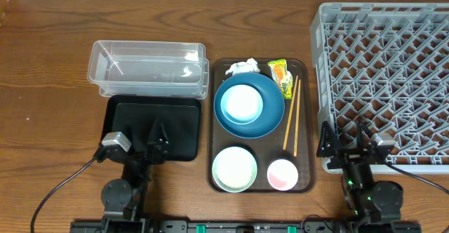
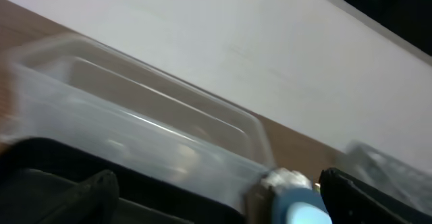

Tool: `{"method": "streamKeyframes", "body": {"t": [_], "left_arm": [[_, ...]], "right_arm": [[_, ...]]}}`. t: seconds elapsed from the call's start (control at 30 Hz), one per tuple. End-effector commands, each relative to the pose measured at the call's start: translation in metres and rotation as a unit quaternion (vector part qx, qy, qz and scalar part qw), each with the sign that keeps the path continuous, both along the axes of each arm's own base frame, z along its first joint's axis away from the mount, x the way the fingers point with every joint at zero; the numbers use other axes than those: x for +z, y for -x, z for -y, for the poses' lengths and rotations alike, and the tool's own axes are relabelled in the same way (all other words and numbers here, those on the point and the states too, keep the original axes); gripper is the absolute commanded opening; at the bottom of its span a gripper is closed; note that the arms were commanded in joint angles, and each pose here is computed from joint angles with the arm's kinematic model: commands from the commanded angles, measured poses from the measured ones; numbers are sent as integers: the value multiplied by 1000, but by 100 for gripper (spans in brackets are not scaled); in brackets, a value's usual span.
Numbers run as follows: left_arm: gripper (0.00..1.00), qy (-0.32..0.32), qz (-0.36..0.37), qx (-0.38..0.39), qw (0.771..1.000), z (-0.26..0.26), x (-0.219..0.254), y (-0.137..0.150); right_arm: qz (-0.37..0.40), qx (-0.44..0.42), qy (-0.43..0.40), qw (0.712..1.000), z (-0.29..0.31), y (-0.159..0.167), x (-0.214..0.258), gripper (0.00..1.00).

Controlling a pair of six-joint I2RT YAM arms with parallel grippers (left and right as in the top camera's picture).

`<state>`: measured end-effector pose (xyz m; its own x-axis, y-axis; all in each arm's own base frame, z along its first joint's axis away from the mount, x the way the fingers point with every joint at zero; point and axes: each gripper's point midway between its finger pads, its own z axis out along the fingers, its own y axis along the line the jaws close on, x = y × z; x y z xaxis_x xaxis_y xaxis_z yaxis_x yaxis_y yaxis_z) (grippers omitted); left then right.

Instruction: Sort waste into correct bins and load items into the dishwasher rack

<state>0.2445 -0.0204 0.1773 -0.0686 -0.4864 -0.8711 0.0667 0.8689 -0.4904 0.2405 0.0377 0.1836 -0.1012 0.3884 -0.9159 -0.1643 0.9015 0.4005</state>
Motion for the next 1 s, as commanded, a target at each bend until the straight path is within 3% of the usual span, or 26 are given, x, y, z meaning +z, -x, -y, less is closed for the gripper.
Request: {"method": "streamKeyframes", "body": {"t": [0.0,0.2,0.37,0.6,0.8,0.97], "left_arm": [[97,15,19,-83,996,28,43,11],[97,7,-110,-129,985,43,66,12],[97,26,-230,-208,950,71,92,-4],[97,109,-194,-380,898,126,161,-32],[97,104,-277,-395,870,152,116,-36],[97,-13,-358,-340,870,175,58,-23]], "right_arm": [[31,34,28,999,-12,11,50,99],[-51,43,95,993,-12,5,86,99],[-165,71,94,979,-21,-28,96,99],[-231,171,93,953,-54,-71,105,99],[-275,155,88,945,-44,-84,87,99],[-330,93,79,936,-10,-85,64,99]]}}
